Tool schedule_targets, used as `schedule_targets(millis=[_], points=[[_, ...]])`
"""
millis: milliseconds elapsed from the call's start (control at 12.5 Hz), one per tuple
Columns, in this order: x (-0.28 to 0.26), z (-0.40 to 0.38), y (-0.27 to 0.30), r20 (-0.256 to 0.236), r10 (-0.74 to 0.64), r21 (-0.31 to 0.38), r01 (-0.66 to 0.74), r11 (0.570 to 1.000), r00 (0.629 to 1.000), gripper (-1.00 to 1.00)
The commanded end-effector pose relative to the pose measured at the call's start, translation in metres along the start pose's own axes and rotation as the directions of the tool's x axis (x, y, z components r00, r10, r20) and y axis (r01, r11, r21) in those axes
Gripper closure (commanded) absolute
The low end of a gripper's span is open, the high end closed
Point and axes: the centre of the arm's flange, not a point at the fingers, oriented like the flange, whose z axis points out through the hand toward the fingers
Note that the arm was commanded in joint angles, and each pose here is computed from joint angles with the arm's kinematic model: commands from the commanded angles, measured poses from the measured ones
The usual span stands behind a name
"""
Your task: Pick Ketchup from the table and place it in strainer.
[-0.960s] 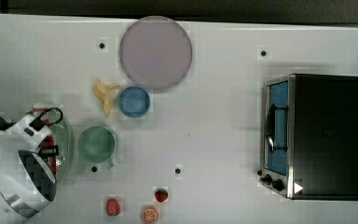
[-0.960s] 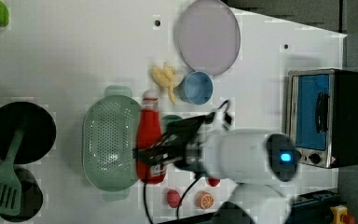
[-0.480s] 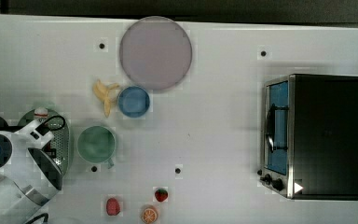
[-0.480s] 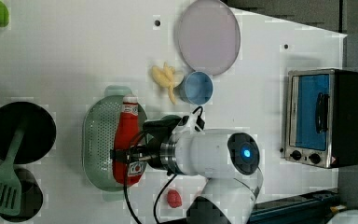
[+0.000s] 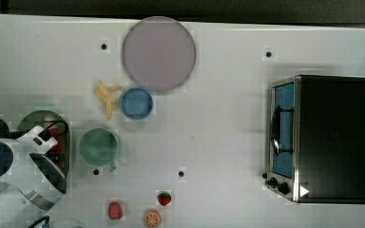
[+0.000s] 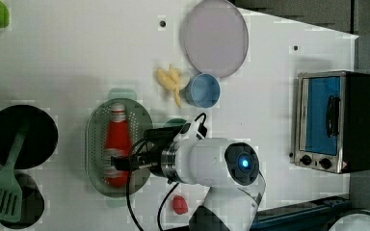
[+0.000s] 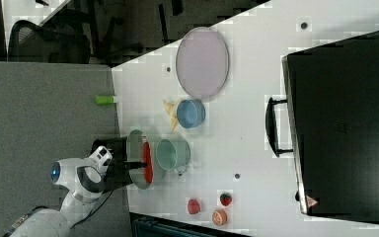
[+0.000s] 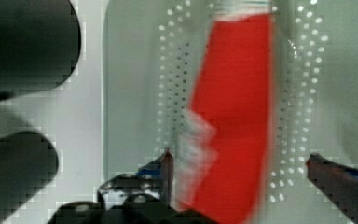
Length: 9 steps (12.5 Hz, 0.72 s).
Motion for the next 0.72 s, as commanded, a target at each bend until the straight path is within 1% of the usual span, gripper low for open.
schedule_targets(millis=[80,240,320,400,480,560,640,720], points=[[0.024,-0.064,-0.005,-0.136,0.141,0.040,-0.137,0.990,0.981,-1.00],[0.035,-0.111,0.010,-0.184,0.173,-0.004,-0.177,0.984,0.967,-1.00],[0.039,-0.135,0.022,-0.194,0.199,-0.043,-0.211,0.977,0.961,-1.00],[0.043,-0.159,0.036,-0.193,0.236,-0.081,-0.255,0.964,0.953,-1.00],[0.045,-0.182,0.051,-0.181,0.280,-0.113,-0.302,0.946,0.943,-1.00],[0.048,-0.205,0.069,-0.169,0.336,-0.133,-0.360,0.924,0.926,-1.00],[0.051,-0.229,0.089,-0.165,0.395,-0.143,-0.418,0.897,0.904,-1.00],[0.055,-0.254,0.111,-0.168,0.452,-0.137,-0.475,0.869,0.876,-1.00]])
